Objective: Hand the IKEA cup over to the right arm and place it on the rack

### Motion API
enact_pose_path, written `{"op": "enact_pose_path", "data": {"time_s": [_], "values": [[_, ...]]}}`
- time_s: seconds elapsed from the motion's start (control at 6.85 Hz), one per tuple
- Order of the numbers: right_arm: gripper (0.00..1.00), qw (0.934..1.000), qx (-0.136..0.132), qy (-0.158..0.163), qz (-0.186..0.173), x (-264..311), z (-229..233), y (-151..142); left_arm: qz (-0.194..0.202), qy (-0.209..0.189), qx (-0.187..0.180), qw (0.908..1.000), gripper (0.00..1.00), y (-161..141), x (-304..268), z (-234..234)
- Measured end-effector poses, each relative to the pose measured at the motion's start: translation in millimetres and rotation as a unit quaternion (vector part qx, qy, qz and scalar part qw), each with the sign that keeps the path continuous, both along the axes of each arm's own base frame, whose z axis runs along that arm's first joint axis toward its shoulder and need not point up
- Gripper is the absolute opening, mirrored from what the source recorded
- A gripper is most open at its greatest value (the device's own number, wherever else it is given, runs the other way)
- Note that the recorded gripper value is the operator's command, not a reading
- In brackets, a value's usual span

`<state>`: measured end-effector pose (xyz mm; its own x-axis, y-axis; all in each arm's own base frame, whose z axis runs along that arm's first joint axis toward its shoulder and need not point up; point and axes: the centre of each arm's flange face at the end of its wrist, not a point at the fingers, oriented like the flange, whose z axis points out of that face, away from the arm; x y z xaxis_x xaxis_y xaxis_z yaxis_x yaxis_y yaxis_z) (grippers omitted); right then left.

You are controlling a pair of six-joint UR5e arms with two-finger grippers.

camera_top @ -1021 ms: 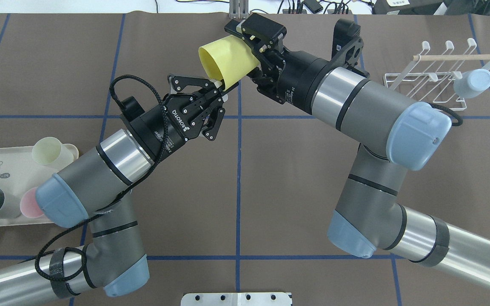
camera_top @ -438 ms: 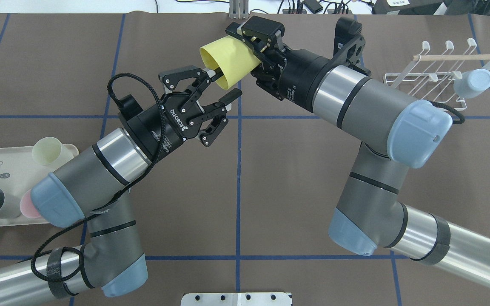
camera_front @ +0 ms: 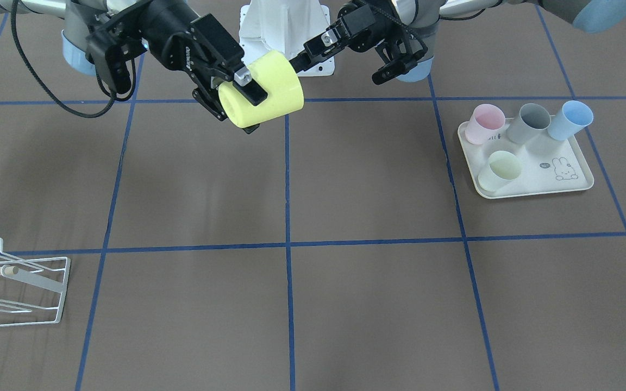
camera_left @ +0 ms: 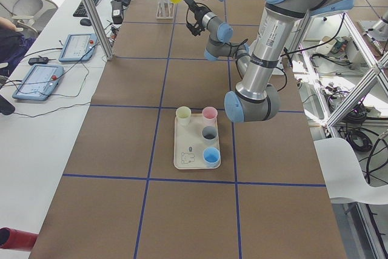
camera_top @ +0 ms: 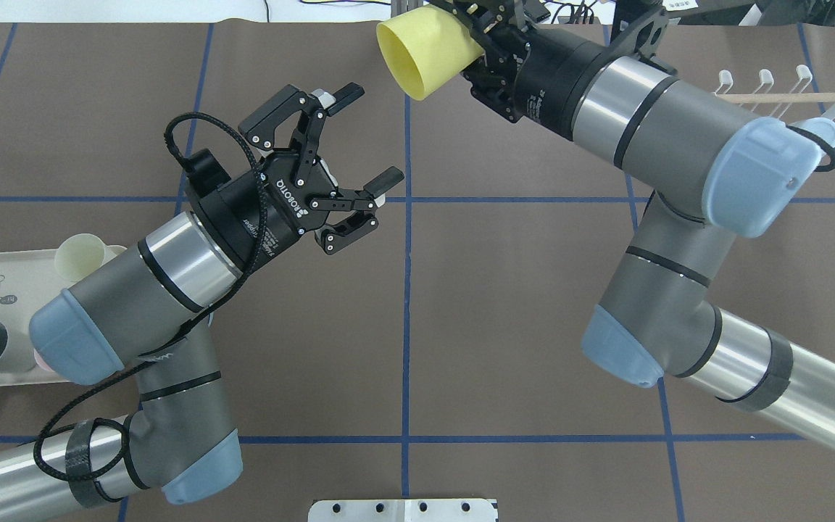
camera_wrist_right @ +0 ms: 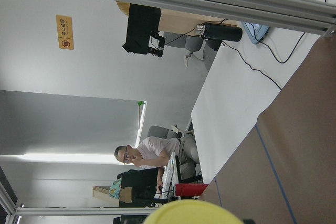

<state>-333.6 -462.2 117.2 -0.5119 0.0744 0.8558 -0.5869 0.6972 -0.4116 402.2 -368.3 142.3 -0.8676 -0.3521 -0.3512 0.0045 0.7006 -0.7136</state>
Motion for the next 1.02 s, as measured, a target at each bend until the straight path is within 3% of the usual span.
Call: {"op": "enact_pose_path", "data": {"time_s": [0.29, 0.58, 0.73, 0.88, 1.02], "values": [[0.00, 0.9988, -0.006, 0.041, 0.024, 58.4, 31.7, -44.3, 0.001, -0.038, 0.023, 0.9990, 1.00, -18.3, -21.5, 19.7], [0.00, 0.9894, 0.002, 0.137, 0.049, 129.4, 76.8, -106.2, 0.007, -0.118, 0.066, 0.9907, 1.00, -50.8, -62.3, 55.1], [0.00, 0.9778, 0.010, 0.197, 0.071, 155.5, 104.0, -132.3, 0.002, -0.172, 0.090, 0.9810, 1.00, -65.8, -82.0, 70.9], [0.00, 0.9607, 0.019, 0.262, 0.090, 173.3, 131.7, -151.2, -0.002, -0.234, 0.116, 0.9653, 1.00, -82.3, -101.8, 81.7], [0.00, 0.9365, 0.030, 0.334, 0.101, 184.6, 162.5, -164.8, -0.002, -0.295, 0.139, 0.9454, 1.00, -99.8, -123.1, 89.4]]}}
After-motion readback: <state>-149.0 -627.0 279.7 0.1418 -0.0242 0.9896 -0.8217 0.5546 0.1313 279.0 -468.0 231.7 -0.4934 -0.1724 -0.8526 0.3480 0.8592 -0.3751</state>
